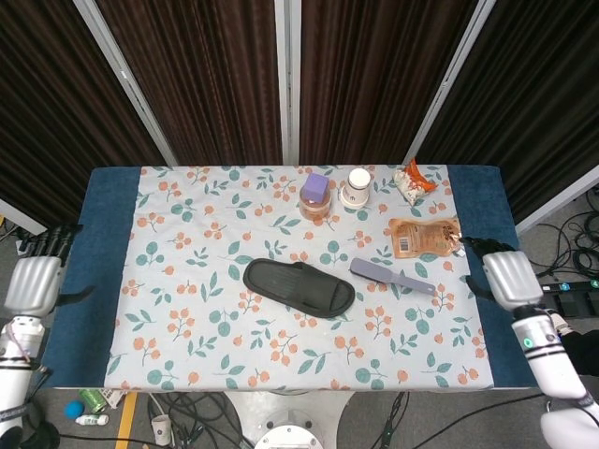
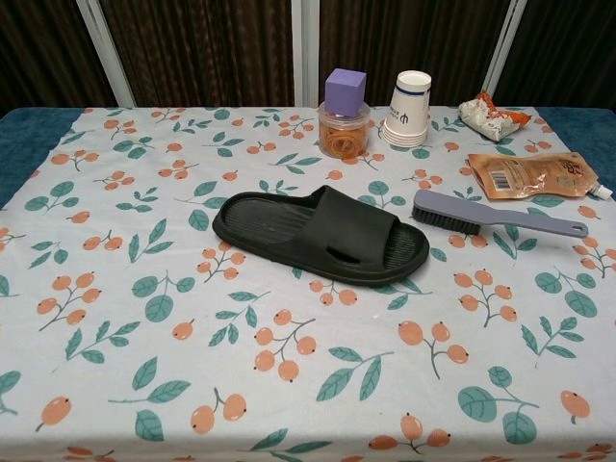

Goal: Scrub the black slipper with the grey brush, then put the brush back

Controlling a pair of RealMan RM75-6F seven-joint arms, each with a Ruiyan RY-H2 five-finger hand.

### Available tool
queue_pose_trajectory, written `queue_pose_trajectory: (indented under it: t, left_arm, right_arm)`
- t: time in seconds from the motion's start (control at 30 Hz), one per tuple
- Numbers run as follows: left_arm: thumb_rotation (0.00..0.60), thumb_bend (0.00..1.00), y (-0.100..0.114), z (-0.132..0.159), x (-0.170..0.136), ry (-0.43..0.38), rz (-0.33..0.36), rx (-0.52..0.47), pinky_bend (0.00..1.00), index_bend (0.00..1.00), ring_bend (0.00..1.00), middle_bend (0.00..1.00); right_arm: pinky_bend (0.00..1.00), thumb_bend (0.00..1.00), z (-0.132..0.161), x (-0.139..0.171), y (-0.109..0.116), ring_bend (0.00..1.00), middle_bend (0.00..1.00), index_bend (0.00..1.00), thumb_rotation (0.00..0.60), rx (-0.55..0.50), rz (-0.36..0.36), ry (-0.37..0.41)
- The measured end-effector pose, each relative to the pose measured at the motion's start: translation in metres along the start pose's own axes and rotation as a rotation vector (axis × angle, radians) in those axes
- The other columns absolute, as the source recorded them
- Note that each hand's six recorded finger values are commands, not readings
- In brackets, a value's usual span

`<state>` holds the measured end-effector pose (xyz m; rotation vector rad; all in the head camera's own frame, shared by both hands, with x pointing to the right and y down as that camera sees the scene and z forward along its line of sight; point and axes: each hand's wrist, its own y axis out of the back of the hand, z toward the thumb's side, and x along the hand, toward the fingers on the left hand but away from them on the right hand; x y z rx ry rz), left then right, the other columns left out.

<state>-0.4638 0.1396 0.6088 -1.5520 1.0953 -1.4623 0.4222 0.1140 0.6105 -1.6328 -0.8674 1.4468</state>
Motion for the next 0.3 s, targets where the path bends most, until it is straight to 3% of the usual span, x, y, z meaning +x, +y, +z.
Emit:
queue_pose_trajectory:
  t: [0.17, 0.3]
  left_arm:
    - [0.6, 0.19, 0.003, -0.013, -0.041, 0.085, 0.027, 0.057, 0.11, 0.14, 0.02, 0.13]
    - [0.6, 0.18, -0.001, -0.012, -0.063, 0.114, 0.023, 0.052, 0.11, 0.14, 0.02, 0.13]
  right_arm:
    - [0.19, 0.28, -0.013, 0.057, 0.003, 0.1, 0.15, 0.08, 0.6, -0.037, -0.042, -0.053]
    - [0.17, 0.28, -0.016, 0.082, 0.0, 0.1, 0.14, 0.07, 0.6, -0.062, -0.038, -0.08]
